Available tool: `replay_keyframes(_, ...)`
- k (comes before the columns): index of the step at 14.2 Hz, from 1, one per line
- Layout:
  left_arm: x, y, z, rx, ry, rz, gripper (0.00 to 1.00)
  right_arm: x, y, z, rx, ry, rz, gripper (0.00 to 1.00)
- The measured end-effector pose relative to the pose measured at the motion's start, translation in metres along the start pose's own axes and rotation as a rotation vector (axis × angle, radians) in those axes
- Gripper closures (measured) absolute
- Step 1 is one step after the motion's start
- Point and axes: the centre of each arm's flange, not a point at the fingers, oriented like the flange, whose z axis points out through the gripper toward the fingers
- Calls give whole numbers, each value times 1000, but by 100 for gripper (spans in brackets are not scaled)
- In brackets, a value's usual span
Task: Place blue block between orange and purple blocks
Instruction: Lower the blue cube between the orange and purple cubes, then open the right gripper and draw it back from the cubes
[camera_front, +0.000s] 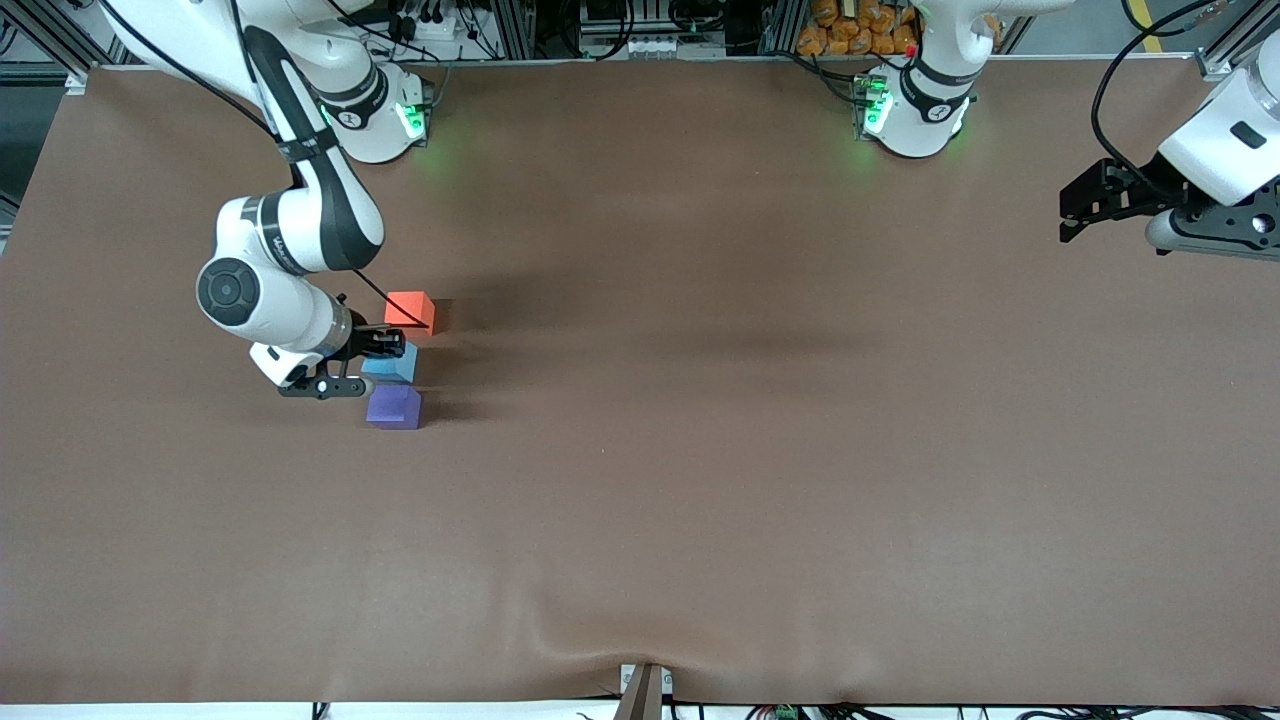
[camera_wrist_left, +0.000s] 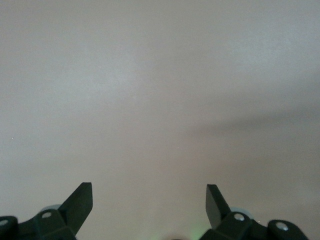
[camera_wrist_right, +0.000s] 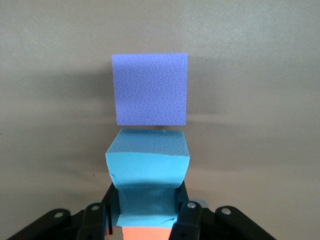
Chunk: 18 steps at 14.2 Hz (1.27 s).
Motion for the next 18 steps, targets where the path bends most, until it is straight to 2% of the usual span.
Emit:
replay_keyframes(8, 0, 0, 1, 0, -8, -73, 0, -2, 2, 37, -11, 1, 1, 53)
replay_keyframes(13, -3, 0, 4, 0, -36, -84, 0, -2, 1, 41, -13, -3, 0, 53)
replay_keyframes(15, -3, 0, 4, 0, -39, -84, 0, -2, 2, 42, -13, -4, 2, 41)
replay_keyframes(17, -4, 0, 4, 0, -39, -84, 0, 1, 1, 37, -13, -11, 1, 20)
replay_keyframes(18, -4, 0, 4, 0, -39, -85, 0, 5, -2, 28, -12, -31, -2, 11)
